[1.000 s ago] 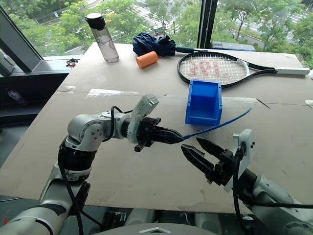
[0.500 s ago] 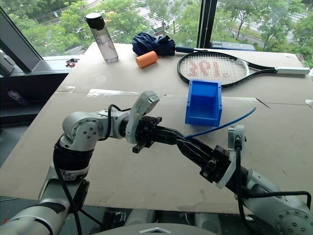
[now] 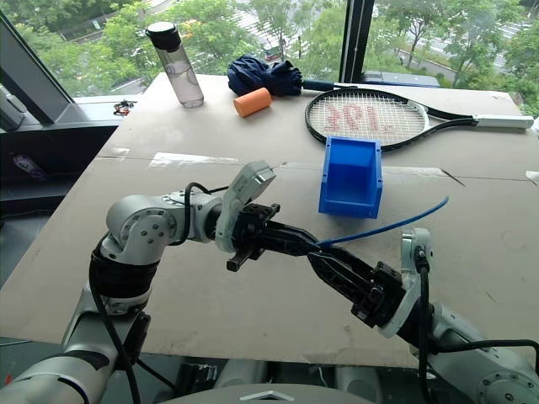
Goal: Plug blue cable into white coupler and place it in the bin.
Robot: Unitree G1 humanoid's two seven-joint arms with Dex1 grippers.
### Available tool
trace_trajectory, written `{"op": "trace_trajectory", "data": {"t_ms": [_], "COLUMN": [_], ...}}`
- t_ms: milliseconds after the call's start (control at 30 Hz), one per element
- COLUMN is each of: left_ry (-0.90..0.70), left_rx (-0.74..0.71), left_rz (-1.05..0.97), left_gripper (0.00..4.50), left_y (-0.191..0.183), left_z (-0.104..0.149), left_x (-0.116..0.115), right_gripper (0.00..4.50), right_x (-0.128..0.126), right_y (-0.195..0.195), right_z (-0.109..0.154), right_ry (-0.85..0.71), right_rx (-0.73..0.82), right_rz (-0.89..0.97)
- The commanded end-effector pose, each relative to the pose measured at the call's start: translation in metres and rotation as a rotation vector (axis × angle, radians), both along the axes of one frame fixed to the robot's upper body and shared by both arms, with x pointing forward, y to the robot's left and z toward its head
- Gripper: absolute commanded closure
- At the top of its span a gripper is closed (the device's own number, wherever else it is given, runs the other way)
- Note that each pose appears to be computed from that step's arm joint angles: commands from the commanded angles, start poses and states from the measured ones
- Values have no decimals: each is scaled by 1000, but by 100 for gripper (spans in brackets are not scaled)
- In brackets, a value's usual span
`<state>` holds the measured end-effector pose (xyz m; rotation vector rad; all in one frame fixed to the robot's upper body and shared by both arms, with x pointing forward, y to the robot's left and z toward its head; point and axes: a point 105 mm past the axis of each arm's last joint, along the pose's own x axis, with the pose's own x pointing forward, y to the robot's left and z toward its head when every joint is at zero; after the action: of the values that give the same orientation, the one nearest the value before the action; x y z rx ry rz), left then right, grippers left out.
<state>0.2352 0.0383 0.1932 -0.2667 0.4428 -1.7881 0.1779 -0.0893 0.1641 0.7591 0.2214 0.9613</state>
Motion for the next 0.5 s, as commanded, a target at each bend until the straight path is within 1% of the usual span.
{"op": "trace_trajectory", "data": {"t_ms": [33, 200, 300, 400, 500], "left_ry": [-30, -29, -27, -26, -29], "left_rx": [-37, -34, -33, -36, -37], "left_rz": [-24, -29, -29, -26, -31], "left_gripper": [450, 450, 450, 450, 450], "left_y": [1, 2, 1, 1, 1], "left_z": [9, 8, 7, 7, 7], "left_x": [-4, -5, -5, -5, -6], "right_gripper": [204, 204, 204, 204, 204], "right_x": [-2, -3, -7, -10, -7], "right_y": [-1, -4, -3, -2, -1], "right_z": [12, 18, 24, 26, 26], "right_ry": [-56, -69, -89, -105, -108], "right_rx": [42, 82, 97, 91, 92], "right_rz": [0, -7, 18, 39, 32]}}
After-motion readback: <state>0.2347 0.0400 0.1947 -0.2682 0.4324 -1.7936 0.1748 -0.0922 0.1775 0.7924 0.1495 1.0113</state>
